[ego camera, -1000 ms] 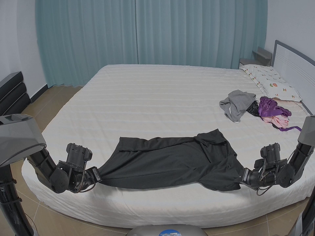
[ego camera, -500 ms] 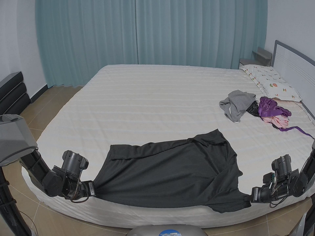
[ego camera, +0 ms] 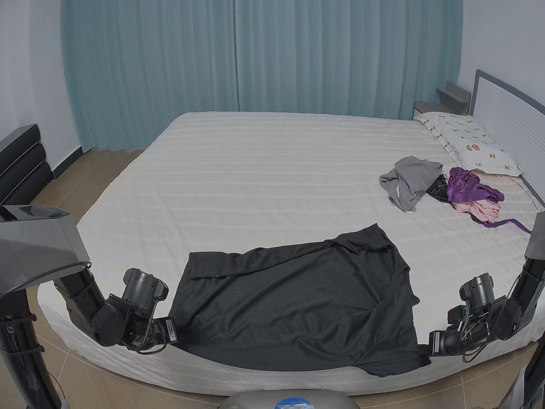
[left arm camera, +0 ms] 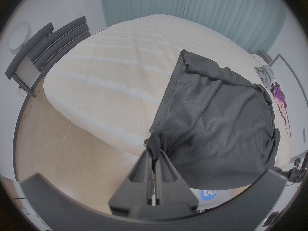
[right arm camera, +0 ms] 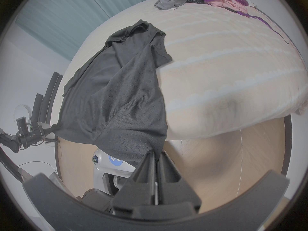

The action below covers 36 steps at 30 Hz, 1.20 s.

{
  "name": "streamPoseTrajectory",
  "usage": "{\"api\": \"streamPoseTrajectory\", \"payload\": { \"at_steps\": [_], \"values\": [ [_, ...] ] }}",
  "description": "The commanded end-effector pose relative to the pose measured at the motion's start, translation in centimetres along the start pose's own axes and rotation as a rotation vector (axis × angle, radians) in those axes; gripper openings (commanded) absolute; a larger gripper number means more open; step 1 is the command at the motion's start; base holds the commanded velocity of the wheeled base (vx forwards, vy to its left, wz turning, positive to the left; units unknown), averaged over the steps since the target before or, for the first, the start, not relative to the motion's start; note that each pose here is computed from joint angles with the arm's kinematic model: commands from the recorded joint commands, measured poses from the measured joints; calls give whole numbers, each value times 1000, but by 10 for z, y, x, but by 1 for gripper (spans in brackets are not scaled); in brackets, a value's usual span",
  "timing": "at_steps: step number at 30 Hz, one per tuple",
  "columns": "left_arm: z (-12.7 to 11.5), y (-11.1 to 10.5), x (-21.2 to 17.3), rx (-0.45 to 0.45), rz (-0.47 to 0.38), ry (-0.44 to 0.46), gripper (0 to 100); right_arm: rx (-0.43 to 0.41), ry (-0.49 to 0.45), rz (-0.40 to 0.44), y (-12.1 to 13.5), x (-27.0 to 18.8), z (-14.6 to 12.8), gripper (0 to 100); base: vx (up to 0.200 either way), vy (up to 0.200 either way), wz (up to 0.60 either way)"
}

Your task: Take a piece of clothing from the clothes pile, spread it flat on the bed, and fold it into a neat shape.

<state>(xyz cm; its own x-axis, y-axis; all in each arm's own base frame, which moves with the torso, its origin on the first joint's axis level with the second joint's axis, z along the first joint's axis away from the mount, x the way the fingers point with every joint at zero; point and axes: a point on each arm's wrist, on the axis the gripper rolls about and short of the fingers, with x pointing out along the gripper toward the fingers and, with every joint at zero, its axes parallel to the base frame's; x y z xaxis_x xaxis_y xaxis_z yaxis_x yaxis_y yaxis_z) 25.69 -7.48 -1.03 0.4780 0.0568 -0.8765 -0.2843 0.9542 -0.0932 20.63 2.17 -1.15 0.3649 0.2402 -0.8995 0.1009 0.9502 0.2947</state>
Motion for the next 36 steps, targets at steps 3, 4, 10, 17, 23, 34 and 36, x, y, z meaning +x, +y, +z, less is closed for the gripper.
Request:
{"api": "streamPoseTrajectory", "payload": {
  "at_steps": [3,4,10,17,23,34,36],
  "values": [
    [-3,-3,13,-12,-3,21,0,-14,16,9,3,16,10,100,0,0,0],
    [-3,-5,13,-14,-8,20,100,-13,2,18,3,16,14,100,0,0,0],
    [-2,-7,13,-29,-26,18,100,0,-69,49,5,21,38,100,0,0,0],
    [13,-3,9,-104,-36,-27,100,40,-113,56,2,42,67,100,0,0,0],
    [27,6,0,-148,-52,-59,100,39,-109,54,1,54,73,0,0,0,0],
    [29,7,3,-155,-58,-54,100,56,-92,11,-19,39,59,0,0,0,0],
    [28,7,4,-155,-58,-52,100,51,-90,1,-25,35,56,0,0,0,0]
  ]
}}
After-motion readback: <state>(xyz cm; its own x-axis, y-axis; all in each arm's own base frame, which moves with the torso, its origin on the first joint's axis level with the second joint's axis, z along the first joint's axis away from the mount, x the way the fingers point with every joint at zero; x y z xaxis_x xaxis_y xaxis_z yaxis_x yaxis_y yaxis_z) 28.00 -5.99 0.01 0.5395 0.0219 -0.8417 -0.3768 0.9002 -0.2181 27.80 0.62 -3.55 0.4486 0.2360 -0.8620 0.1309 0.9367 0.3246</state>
